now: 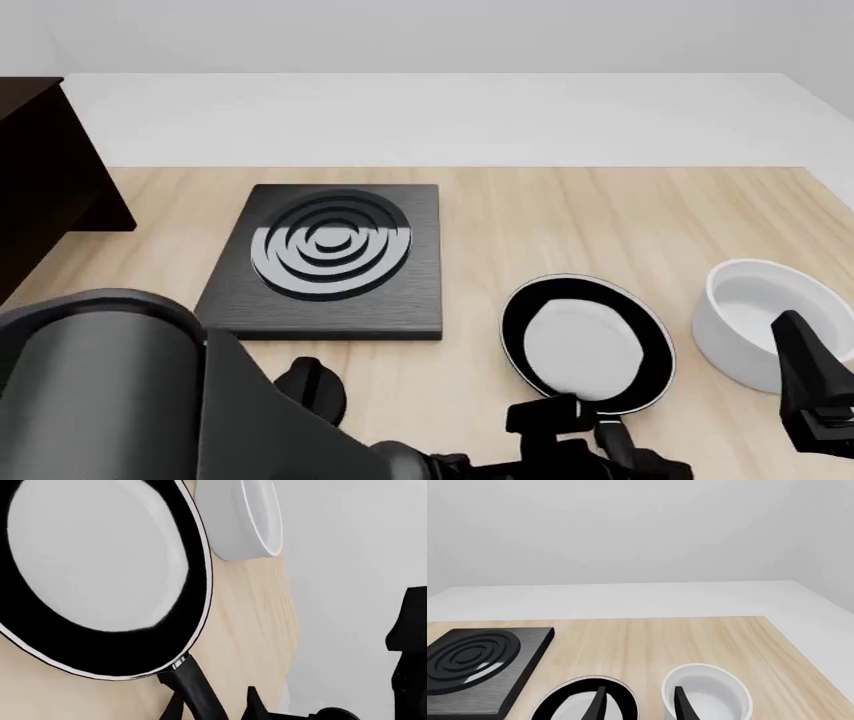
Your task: Put the frying pan under the cabinet shelf.
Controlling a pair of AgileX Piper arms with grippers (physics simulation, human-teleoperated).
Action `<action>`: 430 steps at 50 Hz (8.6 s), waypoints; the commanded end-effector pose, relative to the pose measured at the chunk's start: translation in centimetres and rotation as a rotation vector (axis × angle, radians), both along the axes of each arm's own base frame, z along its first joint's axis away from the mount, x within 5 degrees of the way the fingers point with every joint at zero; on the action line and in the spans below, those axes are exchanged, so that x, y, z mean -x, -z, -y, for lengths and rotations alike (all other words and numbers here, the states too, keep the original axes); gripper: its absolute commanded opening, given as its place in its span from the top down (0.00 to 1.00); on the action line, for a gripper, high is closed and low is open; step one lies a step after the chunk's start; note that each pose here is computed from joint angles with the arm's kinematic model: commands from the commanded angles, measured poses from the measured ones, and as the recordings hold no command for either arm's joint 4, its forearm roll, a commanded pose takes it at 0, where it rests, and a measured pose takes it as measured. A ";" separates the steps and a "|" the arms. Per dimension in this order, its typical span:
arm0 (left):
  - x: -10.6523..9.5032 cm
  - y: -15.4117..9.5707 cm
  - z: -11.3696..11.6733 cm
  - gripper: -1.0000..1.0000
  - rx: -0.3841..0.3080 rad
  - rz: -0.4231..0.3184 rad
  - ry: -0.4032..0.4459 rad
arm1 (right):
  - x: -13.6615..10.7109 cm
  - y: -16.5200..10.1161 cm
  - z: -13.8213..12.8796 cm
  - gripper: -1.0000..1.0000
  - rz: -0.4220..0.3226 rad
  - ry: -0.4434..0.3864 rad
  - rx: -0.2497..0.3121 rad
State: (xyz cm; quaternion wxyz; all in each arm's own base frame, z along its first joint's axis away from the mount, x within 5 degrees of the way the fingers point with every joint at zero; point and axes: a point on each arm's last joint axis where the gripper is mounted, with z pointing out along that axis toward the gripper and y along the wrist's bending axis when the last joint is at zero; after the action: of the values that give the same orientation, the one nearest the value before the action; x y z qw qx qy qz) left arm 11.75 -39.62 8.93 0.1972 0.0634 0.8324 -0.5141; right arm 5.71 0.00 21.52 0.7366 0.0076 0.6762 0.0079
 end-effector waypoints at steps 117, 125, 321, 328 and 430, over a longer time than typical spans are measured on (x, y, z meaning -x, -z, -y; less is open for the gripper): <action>-8.2 -16.8 -24.7 1.00 0.473 -0.065 -0.700 | 0.0 0.0 0.0 0.00 0.000 0.000 0.000; -6.7 -16.5 -26.2 1.00 0.513 -0.119 -0.727 | 0.0 0.0 0.0 0.00 0.000 0.000 0.000; -12.7 0.5 -47.9 1.00 0.516 -0.314 -1.800 | 0.0 0.0 0.0 0.00 0.000 0.000 0.000; -12.7 1.0 -49.3 1.00 0.482 -0.314 -1.847 | 0.0 0.0 0.0 0.00 0.000 0.000 0.000; -2.6 -7.2 -39.6 0.00 -0.187 -0.191 -1.250 | 0.0 0.0 0.0 0.00 -0.001 0.000 0.000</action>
State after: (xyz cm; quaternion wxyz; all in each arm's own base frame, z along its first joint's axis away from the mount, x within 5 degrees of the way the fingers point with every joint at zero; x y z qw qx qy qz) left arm 16.81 -0.05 14.64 0.3719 -0.4999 0.7402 -0.2528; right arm 5.71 0.00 21.52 0.7366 0.0076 0.6763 0.0078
